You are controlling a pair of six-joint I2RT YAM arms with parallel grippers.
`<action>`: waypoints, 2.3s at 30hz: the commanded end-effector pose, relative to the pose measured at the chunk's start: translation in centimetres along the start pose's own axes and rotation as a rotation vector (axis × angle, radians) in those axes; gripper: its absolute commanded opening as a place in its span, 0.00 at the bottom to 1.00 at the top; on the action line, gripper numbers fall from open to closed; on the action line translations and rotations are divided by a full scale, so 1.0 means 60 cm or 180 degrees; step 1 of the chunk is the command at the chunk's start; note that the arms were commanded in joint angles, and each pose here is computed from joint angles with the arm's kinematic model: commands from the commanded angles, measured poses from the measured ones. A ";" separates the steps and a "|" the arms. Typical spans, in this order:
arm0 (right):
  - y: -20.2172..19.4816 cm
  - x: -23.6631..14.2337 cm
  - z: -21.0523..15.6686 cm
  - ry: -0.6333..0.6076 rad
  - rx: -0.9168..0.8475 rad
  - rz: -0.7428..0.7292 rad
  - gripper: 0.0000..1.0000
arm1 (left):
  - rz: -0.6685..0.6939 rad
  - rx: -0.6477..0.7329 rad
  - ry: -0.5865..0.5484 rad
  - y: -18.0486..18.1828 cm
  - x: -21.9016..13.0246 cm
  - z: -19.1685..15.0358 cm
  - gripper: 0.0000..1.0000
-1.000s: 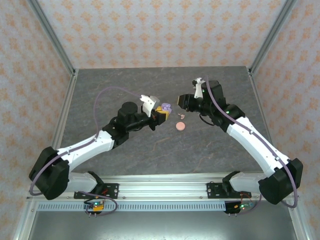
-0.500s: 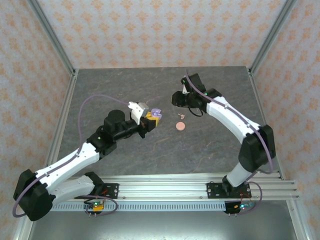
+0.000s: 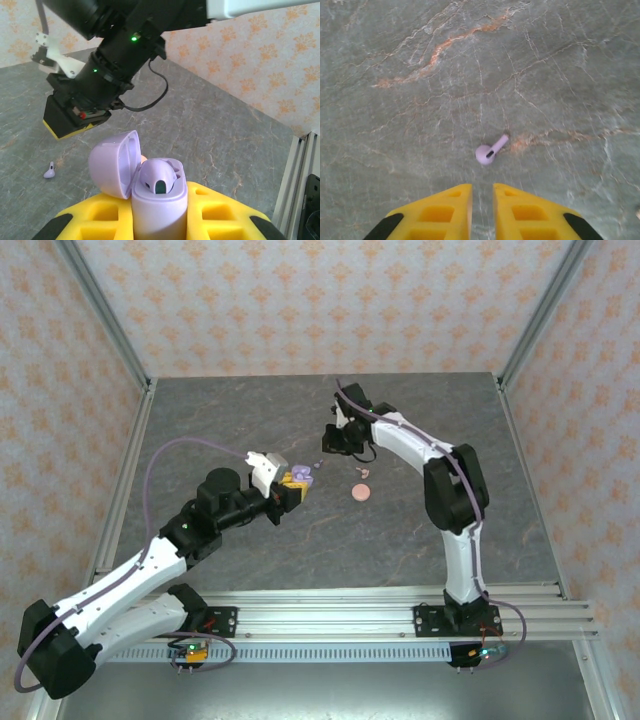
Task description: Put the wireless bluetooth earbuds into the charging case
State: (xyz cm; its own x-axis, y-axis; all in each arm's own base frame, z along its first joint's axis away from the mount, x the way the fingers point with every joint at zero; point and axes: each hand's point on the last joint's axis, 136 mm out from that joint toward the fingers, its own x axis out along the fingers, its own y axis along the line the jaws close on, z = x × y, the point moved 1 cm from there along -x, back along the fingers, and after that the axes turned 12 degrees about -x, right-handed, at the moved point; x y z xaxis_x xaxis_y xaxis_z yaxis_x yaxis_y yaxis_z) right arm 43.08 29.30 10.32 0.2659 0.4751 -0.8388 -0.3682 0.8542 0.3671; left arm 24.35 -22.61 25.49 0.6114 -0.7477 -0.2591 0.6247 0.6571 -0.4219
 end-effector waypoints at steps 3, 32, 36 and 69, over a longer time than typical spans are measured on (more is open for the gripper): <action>0.003 0.033 0.005 0.0256 -0.0030 0.0022 0.12 | 0.0098 -0.0041 -0.0010 0.004 -0.006 0.001 0.13; -0.038 0.103 -0.046 0.0824 -0.0062 -0.0161 0.07 | 0.0103 -0.0069 -0.0077 0.002 -0.011 0.010 0.14; -0.038 0.095 -0.057 0.0840 -0.0063 -0.0157 0.08 | 0.0087 -0.0075 -0.0084 0.001 -0.010 0.010 0.13; 0.016 0.066 -0.019 0.0593 -0.0638 -0.0119 0.43 | 0.0098 -0.0083 -0.0108 0.000 -0.011 0.017 0.14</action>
State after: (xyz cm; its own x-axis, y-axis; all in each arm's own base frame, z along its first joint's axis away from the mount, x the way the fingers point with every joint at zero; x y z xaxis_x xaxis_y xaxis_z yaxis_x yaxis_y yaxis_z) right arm 42.62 30.68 6.46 0.1247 0.3799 -0.9166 -0.4912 0.8263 0.2757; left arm 24.59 -22.05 25.35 0.6381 -0.7211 -0.2697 0.5869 0.6824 -0.4358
